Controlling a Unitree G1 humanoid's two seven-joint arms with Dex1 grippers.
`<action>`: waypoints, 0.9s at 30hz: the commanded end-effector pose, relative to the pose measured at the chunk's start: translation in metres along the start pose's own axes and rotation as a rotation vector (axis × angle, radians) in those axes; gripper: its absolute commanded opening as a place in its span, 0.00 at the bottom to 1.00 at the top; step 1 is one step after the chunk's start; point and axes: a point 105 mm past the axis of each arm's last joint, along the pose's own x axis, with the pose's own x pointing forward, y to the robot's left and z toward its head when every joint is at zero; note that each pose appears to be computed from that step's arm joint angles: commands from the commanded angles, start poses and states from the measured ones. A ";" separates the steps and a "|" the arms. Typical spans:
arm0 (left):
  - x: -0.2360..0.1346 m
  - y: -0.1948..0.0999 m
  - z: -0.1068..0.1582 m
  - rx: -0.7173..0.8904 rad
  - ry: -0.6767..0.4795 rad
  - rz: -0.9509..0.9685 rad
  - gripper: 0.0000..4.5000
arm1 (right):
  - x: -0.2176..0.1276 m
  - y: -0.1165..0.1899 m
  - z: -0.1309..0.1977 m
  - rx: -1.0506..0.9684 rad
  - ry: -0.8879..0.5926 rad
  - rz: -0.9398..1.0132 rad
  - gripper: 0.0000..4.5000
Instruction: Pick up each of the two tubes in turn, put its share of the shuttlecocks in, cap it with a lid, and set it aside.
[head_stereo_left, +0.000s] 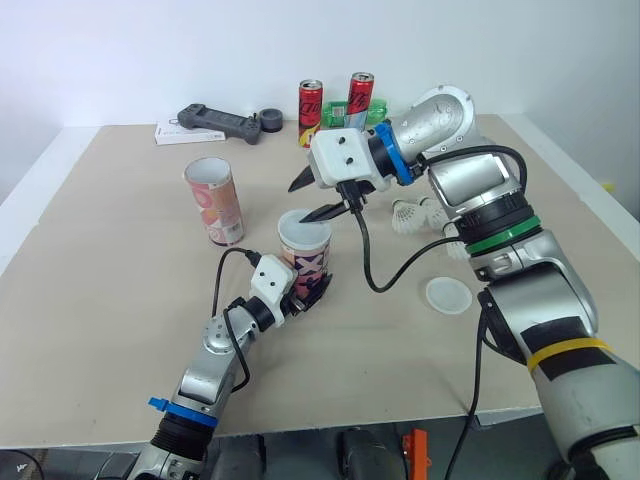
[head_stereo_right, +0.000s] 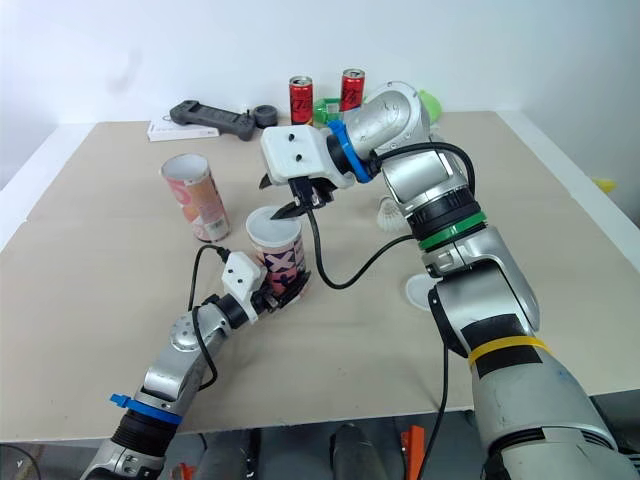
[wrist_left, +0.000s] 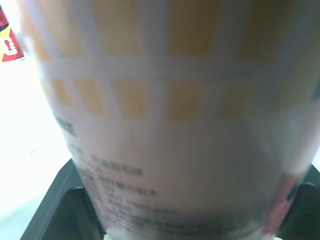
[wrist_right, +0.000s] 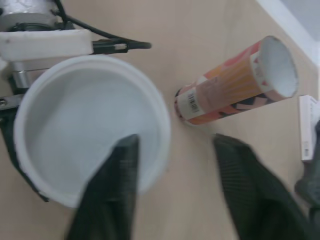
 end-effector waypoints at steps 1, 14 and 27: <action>-0.004 -0.004 -0.017 -0.008 0.069 -0.013 0.73 | -0.017 -0.020 0.020 -0.043 -0.056 -0.088 0.99; -0.004 -0.006 -0.017 -0.015 0.070 -0.014 0.73 | -0.033 -0.011 0.036 0.116 -0.279 -0.033 0.16; -0.003 -0.007 -0.017 -0.015 0.070 -0.020 0.73 | 0.023 0.040 -0.008 0.244 -0.169 0.125 0.04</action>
